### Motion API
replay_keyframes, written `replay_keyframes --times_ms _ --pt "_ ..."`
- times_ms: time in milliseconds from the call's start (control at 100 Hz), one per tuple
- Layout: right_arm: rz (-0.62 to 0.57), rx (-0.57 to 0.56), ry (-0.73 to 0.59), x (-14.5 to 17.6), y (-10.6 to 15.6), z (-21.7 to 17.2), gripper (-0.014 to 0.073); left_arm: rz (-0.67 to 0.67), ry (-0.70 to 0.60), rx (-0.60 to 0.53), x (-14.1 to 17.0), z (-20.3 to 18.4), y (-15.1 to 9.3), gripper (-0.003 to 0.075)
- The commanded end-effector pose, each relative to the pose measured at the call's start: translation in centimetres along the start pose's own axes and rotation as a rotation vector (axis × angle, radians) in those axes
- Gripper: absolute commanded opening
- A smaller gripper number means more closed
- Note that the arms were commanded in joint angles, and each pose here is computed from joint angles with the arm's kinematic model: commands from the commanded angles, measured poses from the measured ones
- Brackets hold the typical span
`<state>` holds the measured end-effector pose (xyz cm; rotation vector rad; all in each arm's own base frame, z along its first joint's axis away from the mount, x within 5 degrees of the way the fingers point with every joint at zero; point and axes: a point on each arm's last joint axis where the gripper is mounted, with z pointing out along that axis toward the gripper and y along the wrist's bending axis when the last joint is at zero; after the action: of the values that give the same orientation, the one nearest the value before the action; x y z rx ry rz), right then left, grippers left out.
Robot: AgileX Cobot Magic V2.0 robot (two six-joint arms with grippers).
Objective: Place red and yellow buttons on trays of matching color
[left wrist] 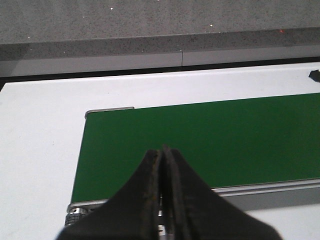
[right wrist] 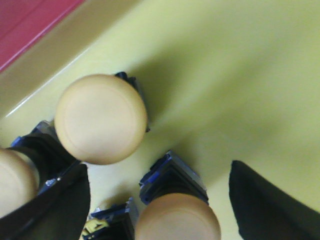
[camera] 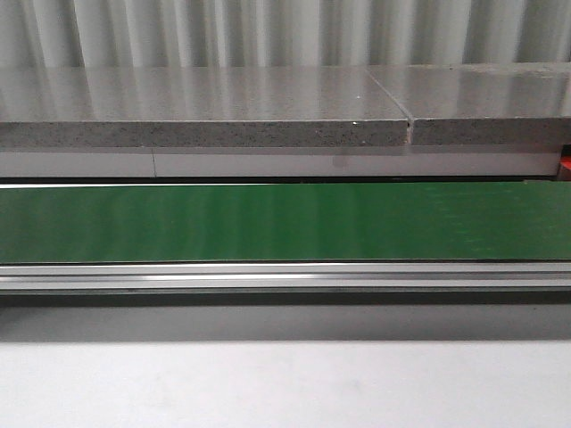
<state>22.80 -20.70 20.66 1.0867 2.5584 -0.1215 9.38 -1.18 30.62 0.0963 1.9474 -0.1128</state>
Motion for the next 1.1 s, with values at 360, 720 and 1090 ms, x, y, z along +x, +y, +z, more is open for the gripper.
replay_keyframes --times_ms 360,720,1090 --pt "0.006 -0.067 -0.292 -0.3 1.3 -10.2 0.0582 -0.005 -0.097 0.002 -1.5 -0.4 -0.1 -0.002" --pt "-0.388 -0.277 -0.377 3.2 10.9 -13.9 0.0582 -0.005 -0.097 0.002 -1.5 -0.4 -0.1 -0.002" --pt "-0.611 -0.434 -0.511 7.4 14.1 -18.2 0.058 -0.005 -0.097 0.002 -1.5 -0.4 -0.1 -0.002"
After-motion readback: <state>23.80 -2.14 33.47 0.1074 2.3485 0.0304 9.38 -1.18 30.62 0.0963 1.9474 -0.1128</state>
